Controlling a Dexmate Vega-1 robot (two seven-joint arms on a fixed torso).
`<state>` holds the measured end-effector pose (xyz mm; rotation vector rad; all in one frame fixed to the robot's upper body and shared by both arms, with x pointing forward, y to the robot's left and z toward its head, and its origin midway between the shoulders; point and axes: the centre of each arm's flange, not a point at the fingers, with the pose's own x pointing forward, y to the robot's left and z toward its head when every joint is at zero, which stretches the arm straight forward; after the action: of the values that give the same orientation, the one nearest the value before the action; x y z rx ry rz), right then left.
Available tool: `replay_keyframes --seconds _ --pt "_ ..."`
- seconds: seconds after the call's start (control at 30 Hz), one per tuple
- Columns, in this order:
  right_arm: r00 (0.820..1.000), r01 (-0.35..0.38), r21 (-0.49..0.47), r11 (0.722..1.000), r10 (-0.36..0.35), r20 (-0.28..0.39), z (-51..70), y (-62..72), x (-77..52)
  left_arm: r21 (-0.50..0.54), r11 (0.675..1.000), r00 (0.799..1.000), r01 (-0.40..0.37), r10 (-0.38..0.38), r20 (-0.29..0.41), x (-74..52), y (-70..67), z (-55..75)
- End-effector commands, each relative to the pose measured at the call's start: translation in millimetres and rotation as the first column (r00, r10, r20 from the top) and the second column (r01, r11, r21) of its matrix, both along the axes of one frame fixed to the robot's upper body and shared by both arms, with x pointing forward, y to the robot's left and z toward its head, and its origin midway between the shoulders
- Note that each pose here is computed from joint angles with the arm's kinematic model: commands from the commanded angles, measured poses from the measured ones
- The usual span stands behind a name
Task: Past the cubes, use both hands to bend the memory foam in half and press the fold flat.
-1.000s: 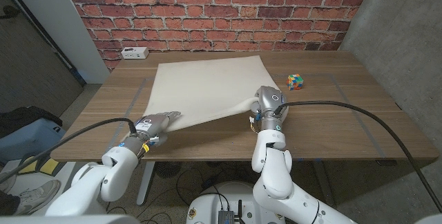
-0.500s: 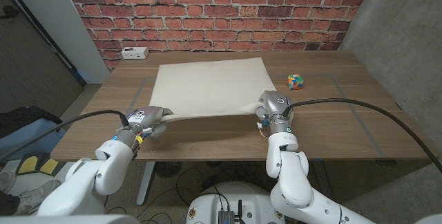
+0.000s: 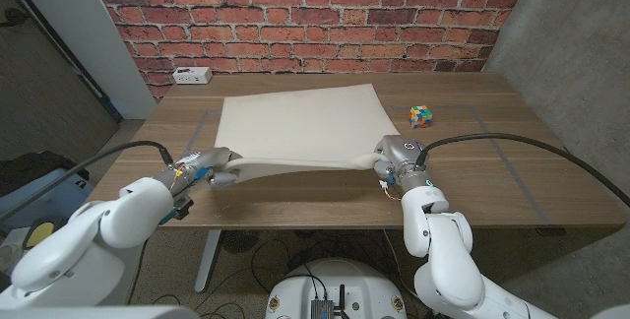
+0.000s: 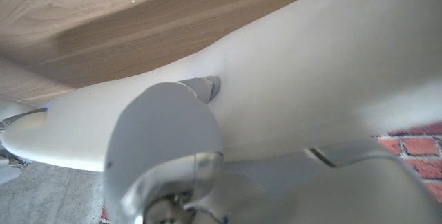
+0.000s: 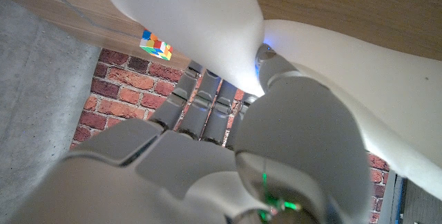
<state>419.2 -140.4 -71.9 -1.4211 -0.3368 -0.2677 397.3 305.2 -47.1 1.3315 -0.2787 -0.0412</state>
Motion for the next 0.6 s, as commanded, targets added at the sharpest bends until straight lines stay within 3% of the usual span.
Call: replay_keyframes --seconds 0.03,0.3,0.47,0.6 --pt "0.998 -0.013 -0.002 1.0 0.013 -0.064 9.8 -6.9 -33.0 -0.066 0.989 0.972 0.136 -0.146 -0.186 -1.1 -0.5 14.4" --pt "0.996 -0.022 0.021 1.0 0.023 -0.085 9.2 -10.0 -42.5 -0.104 0.972 0.938 0.209 -0.229 -0.262 -0.5 -1.8 20.1" --pt "0.977 -0.111 0.101 0.989 0.127 -0.169 15.9 -15.8 -45.3 -0.128 0.953 0.901 0.277 -0.303 -0.311 -1.8 -1.5 28.2" --pt "0.971 -0.136 0.106 0.985 0.153 -0.182 20.1 -14.3 -47.9 -0.135 0.935 0.871 0.328 -0.355 -0.34 -3.8 -2.6 34.4"
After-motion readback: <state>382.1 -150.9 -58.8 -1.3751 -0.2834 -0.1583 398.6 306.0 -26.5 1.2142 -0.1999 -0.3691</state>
